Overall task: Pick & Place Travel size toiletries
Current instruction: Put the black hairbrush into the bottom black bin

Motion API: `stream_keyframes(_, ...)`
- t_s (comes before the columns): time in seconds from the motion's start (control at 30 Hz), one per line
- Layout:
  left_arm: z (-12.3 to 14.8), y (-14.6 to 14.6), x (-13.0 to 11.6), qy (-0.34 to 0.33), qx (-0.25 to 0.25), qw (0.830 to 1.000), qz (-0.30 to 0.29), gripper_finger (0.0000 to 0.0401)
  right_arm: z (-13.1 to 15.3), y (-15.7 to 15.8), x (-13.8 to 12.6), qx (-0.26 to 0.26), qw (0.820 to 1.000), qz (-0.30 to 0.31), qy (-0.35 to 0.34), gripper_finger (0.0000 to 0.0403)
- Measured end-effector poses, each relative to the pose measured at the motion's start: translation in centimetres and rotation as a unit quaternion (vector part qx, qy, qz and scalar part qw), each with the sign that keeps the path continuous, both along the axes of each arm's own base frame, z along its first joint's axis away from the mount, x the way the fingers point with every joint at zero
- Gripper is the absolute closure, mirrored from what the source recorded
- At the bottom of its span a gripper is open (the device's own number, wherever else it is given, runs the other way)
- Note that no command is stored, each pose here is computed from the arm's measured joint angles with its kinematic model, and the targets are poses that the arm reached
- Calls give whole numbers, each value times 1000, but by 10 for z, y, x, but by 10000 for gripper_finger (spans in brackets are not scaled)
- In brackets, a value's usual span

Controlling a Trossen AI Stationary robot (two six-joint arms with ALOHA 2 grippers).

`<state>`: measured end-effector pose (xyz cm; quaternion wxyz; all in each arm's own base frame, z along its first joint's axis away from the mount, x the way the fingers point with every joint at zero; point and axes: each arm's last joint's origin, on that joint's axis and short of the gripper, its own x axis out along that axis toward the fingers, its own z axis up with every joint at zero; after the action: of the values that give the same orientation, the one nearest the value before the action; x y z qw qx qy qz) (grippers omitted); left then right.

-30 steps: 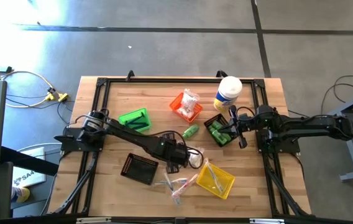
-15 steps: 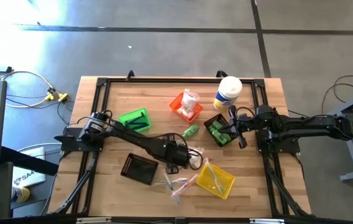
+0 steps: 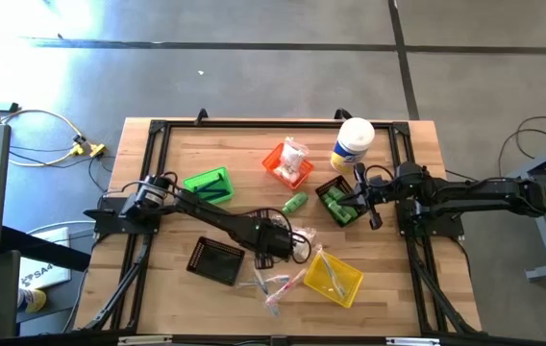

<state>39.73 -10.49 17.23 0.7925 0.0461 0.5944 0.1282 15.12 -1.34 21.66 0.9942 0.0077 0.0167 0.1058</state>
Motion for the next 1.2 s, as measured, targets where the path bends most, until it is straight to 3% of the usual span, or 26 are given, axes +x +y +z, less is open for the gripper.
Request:
stream_keyframes(0.23,0,0,1,-7,-3,1000,2,182,-1,0,0,0,1000,0,4,394)
stream_keyframes(0.63,0,1,3,-16,-18,1000,14,319,-1,0,0,0,1000,0,7,394)
stream_keyframes(0.83,1,1,3,-16,-18,1000,14,362,-1,0,0,0,1000,0,7,394)
stream_keyframes(1.2,49,-2,12,-19,-23,999,14,399,-1,0,0,0,1000,0,7,394)
